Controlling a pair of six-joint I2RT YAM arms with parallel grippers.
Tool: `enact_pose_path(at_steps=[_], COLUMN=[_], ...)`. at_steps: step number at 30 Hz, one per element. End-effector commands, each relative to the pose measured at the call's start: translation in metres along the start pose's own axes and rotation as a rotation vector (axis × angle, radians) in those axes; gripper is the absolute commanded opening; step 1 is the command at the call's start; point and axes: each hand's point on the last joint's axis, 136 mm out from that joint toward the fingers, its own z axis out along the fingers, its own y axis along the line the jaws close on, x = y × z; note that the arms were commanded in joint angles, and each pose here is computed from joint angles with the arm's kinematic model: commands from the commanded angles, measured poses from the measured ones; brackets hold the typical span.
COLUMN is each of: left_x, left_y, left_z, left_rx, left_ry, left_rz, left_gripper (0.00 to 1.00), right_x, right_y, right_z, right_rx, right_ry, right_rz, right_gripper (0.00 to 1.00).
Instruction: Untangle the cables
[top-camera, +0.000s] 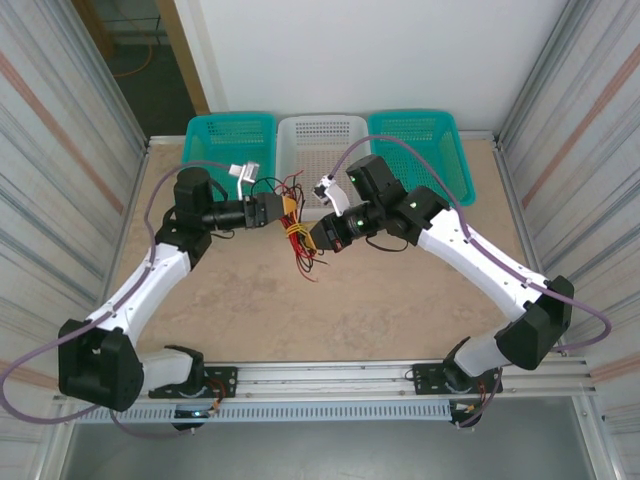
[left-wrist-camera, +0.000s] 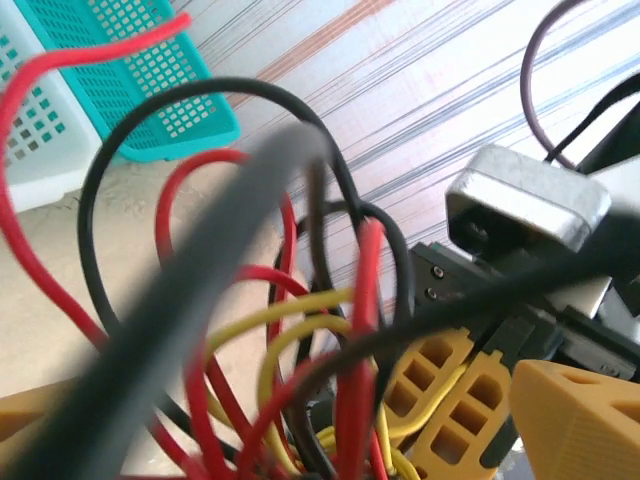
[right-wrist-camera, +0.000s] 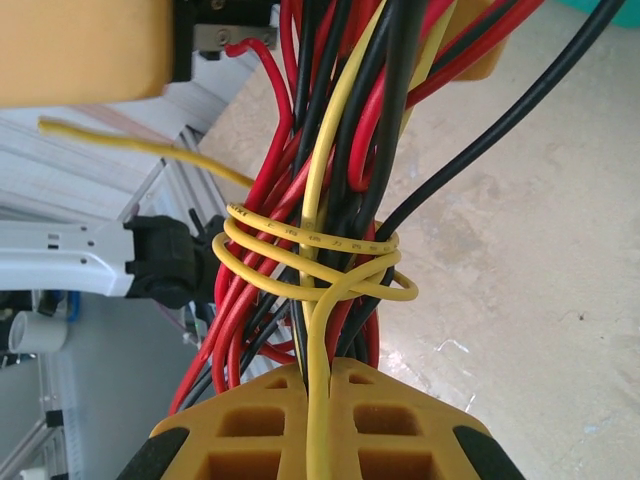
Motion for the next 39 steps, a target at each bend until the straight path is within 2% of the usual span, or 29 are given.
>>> enact_pose_path(at_steps=[1,10,16,20,23,26,27,29,31,33,36,38,39], left_x=[-0.006,0.004,0.013,0.019,0.021,0.023,0.023,0.017,0.007,-0.006,-0.025,-0.033,-0.036], left_y=[-0.011,-0.007,-0.007,-0.01,-0.01,-0.01,-0.01,-0.005,-0.004,0.0,0.016,0.024,0.024], left_z=[-0.001,0.002,0.009,0.014,0.015,0.014,0.013,0.009,0.002,-0.007,-0.018,-0.024,-0.026], left_rx=[0.069,0.094,0.112,0.147,0.162,0.169,0.167,0.144,0.133,0.088,-0.049,-0.105,-0.103], left_ry=[0.005,0.08,0.112,0.133,0.127,0.127,0.122,0.088,0.034,-0.041,-0.139,-0.194,-0.218], left_rz=[0.019,0.001,0.004,0.008,0.007,0.01,0.017,0.019,0.041,0.063,0.055,0.046,0.049], left_gripper=[0.86,0.61,0.56,0.49,0.34,0.12,0.03,0.0,0.0,0.0,0.0,0.0,0.0], right_x=[-0.011,-0.012,-0.012,-0.014,-0.016,-0.018,-0.019,-0.022,-0.029,-0.037,-0.048,-0.05,-0.05], right_y=[0.023,0.028,0.027,0.025,0.022,0.021,0.02,0.017,0.007,-0.008,-0.033,-0.041,-0.041], right_z=[-0.01,-0.011,-0.006,-0.004,-0.004,-0.005,-0.006,-0.011,-0.023,-0.041,-0.082,-0.107,-0.119], right_rx=[-0.078,-0.094,-0.097,-0.09,-0.08,-0.071,-0.061,-0.03,0.055,0.184,0.411,0.493,0.511], right_ry=[-0.027,-0.024,-0.012,-0.018,-0.025,-0.036,-0.042,-0.064,-0.122,-0.2,-0.37,-0.488,-0.551], right_rz=[-0.075,-0.09,-0.092,-0.091,-0.091,-0.09,-0.09,-0.092,-0.085,-0.068,-0.02,-0.021,-0.022], right_gripper=[0.07,0.07,0.07,0.07,0.07,0.08,0.11,0.24,0.54,0.72,0.86,0.97,0.98])
